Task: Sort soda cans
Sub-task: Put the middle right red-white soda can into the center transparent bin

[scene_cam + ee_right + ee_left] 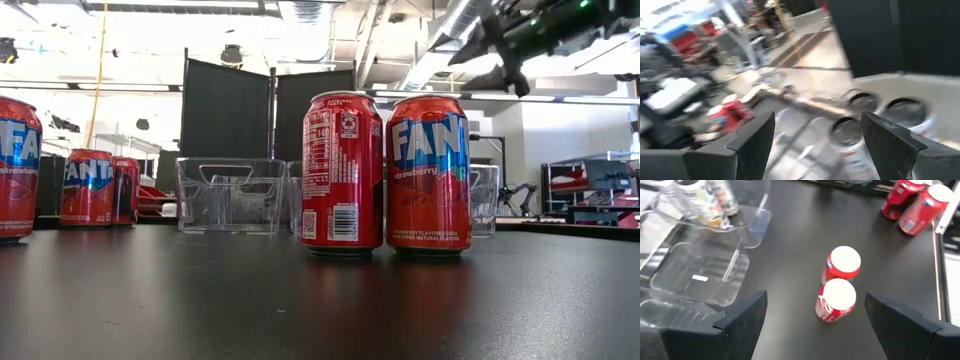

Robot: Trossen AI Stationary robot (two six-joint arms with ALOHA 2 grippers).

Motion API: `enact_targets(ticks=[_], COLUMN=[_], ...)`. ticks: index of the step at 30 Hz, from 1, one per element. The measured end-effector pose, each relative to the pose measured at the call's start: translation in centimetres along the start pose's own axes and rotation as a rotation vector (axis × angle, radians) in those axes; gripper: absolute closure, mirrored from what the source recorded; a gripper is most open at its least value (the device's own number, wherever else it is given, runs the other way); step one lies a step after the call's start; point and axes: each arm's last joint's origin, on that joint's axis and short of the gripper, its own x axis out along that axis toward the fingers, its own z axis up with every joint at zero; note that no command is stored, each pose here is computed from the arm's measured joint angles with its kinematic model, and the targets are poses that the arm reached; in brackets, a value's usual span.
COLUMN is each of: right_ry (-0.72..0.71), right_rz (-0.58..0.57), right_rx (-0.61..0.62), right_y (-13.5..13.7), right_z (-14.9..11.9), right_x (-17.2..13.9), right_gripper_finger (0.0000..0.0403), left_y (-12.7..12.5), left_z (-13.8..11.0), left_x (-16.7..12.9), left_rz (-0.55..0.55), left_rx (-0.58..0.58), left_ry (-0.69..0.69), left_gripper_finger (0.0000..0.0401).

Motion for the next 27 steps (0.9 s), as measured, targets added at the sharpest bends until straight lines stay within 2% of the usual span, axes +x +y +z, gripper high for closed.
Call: enact_targets(ticks=[5,10,12,15,19,23,27], right_ry=[0.061,0.112,0.134,0.153,0.189,0.224,0.241], right_rz=[0.158,0.233,0.256,0.277,0.278,0.278,0.256], right_rx=[0.062,0.116,0.137,0.15,0.154,0.159,0.143], right_y=[1.9,3.3,3.7,4.1,4.4,4.7,4.9], right_z=[-0.8,-1.5,-1.8,-2.0,-2.5,-3.0,-3.5], right_x=[-1.1,-1.5,-1.6,-1.8,-1.9,-2.2,-2.4], right_gripper_finger=[0.0092,0.0092,0.0092,0.0092,0.0092,0.0092,0.0092], left_y=[-0.9,-2.8,-3.6,-3.9,-2.8,-1.8,-1.6], left_z=[-0.4,-1.1,-1.7,-1.6,-0.7,-0.8,-0.8], left_x=[3.0,7.3,9.2,11.0,11.2,11.7,12.1], left_rz=[-0.034,-0.092,-0.138,-0.222,-0.238,-0.213,-0.24], left_rx=[0.023,0.128,0.166,0.173,0.171,0.174,0.209], left_ry=[0.08,0.144,0.193,0.194,0.149,0.185,0.192], left_gripper_finger=[0.0072,0.0072,0.0072,0.0072,0.0072,0.0071,0.0058])
